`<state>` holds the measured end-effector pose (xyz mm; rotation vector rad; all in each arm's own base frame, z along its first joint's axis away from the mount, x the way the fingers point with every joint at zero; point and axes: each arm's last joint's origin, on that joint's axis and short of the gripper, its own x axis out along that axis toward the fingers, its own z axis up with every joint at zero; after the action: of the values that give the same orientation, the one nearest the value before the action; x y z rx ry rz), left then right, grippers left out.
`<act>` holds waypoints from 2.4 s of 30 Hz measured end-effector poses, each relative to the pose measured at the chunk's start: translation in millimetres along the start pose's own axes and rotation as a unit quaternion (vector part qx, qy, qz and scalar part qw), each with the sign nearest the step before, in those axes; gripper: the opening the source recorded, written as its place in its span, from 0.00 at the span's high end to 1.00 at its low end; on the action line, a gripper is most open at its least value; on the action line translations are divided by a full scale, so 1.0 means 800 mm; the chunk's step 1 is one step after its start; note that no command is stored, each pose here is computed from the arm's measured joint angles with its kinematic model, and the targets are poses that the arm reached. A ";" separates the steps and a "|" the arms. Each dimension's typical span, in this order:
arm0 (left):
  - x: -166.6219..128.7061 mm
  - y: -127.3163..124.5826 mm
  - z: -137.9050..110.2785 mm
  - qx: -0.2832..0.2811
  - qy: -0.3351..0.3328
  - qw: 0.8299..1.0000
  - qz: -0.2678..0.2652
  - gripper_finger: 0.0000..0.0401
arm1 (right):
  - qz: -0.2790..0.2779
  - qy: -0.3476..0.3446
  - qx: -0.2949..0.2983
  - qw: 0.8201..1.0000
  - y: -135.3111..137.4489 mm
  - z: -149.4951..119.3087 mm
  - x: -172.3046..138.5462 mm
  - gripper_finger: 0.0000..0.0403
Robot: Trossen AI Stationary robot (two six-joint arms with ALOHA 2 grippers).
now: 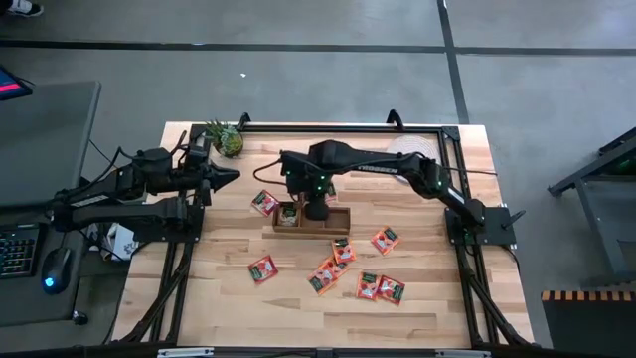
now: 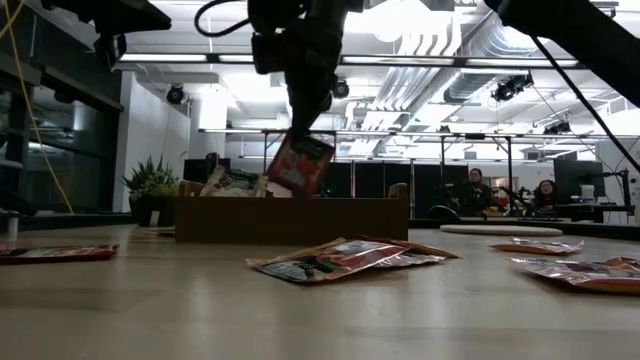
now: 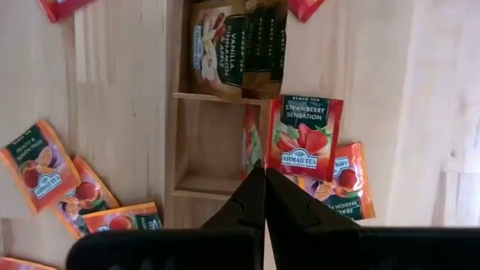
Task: Pick & Place Tea
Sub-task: Put the red tea bag into the middle section of the brown wooden organizer
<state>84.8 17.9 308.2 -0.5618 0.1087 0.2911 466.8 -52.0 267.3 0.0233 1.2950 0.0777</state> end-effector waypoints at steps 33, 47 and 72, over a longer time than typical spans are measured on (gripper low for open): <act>0.000 -0.001 -0.001 0.000 0.007 1.000 -0.009 0.94 | -0.001 0.041 -0.007 0.999 0.011 0.001 0.039 1.00; 0.000 -0.001 -0.001 0.000 0.009 1.000 -0.013 0.94 | 0.011 0.017 0.002 1.000 0.012 0.007 0.039 1.00; 0.000 -0.001 -0.001 0.003 0.010 1.000 -0.014 0.94 | -0.007 0.037 -0.025 0.999 0.013 0.003 0.039 1.00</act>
<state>84.8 16.9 308.3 -0.5605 0.1202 0.2573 476.7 -39.1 238.8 -0.0323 1.3672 0.1006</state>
